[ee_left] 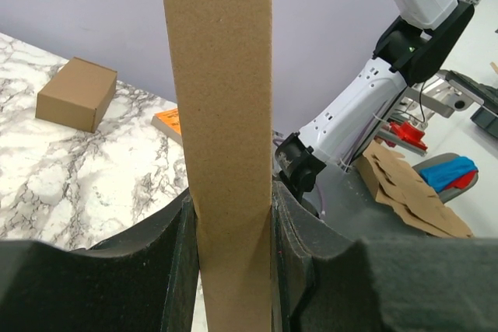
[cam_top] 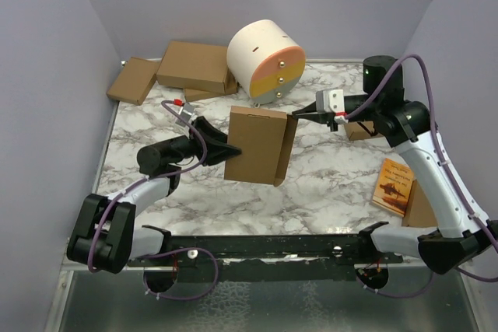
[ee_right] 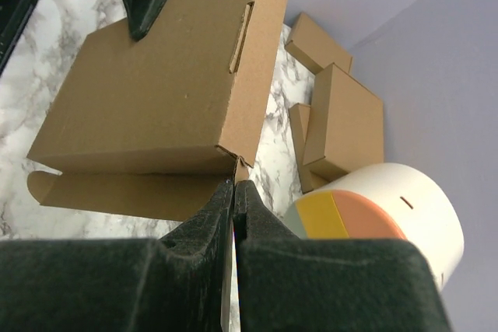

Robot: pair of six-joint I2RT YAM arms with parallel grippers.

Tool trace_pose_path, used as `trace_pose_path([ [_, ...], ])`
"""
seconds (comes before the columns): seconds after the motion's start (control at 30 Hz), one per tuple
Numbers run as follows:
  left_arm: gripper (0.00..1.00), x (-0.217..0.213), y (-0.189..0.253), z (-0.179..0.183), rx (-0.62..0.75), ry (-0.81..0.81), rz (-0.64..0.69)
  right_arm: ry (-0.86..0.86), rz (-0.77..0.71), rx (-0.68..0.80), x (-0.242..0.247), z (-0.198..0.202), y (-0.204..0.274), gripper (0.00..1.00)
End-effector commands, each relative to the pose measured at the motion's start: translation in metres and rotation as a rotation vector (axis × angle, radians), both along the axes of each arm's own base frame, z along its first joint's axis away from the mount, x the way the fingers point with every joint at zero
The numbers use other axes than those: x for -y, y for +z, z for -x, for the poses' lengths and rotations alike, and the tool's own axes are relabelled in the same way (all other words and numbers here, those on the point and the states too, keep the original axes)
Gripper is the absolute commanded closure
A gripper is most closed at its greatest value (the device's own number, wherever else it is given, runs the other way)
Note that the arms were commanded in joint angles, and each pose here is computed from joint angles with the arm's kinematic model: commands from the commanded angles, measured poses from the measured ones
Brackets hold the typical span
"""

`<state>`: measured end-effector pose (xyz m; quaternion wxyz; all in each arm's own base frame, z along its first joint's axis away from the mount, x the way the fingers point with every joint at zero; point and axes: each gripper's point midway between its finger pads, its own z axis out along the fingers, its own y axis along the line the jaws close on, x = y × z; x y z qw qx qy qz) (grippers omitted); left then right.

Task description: Fold the paper box

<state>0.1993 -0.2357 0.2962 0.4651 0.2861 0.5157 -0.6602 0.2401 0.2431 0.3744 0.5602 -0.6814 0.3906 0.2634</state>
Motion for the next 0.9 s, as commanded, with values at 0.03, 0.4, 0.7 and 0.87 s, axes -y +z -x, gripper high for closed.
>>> trace_pose_path([
  [0.03,1.00,-0.0041,0.0390,0.0109,0.219,0.026,0.121,-0.022,0.067,0.006,-0.0121,0.0037,-0.0110,0.99],
  [0.4,1.00,-0.0043,0.0368,0.0057,0.195,0.038,0.127,-0.076,0.088,0.031,-0.0150,0.0004,-0.0116,0.99],
  [0.7,1.00,-0.0049,0.0416,0.0064,0.204,0.043,0.138,-0.129,0.064,-0.020,-0.0114,0.0015,-0.0119,0.99],
  [0.87,1.00,-0.0060,0.0446,0.0073,0.212,0.048,0.147,-0.162,0.031,-0.071,-0.0110,0.0013,-0.0106,0.99],
])
